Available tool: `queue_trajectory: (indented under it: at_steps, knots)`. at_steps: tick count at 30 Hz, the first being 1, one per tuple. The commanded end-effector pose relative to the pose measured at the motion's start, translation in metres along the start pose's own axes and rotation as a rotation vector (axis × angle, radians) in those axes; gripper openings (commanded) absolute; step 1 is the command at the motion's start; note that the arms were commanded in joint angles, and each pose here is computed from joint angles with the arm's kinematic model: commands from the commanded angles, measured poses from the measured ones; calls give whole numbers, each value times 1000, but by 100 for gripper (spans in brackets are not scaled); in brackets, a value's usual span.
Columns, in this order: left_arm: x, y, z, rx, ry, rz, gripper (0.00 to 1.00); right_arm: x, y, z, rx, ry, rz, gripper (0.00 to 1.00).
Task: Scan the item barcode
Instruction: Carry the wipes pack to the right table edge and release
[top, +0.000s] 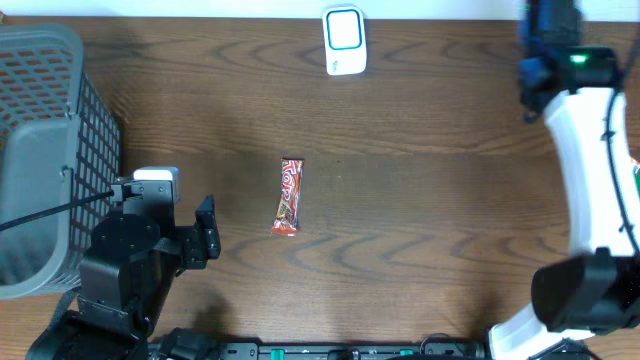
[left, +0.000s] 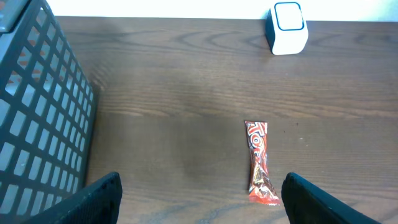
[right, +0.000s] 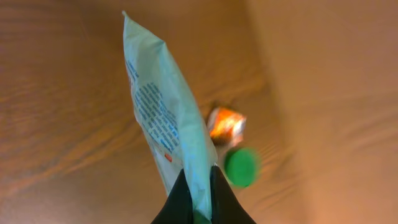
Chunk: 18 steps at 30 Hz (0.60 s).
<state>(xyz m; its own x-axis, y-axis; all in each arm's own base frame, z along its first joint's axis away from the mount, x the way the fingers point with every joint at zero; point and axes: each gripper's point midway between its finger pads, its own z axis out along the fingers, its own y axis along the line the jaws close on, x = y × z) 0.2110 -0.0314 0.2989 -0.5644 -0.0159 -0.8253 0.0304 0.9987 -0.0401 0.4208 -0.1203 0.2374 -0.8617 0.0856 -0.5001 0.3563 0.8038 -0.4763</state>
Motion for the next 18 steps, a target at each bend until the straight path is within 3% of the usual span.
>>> queue_trajectory:
  at_steps: [1,7,12,13,16,18]
  knots:
    - [-5,1,-4,-5,-18,-1,83,32,13,49,-145,143,223,1]
    - [-5,1,-4,-5,-18,-1,83,76,-11,108,-95,220,317,1]
    - [-5,1,-4,-5,-18,-1,83,87,-25,124,-140,240,397,1]
    - [-5,1,-4,-5,-18,-1,83,84,-22,123,-182,236,414,7]
    - [-5,1,-4,-5,-18,-1,83,71,-15,114,-291,216,443,68]
    - [-5,1,-4,-5,-18,-1,83,56,-12,97,-367,187,433,77]
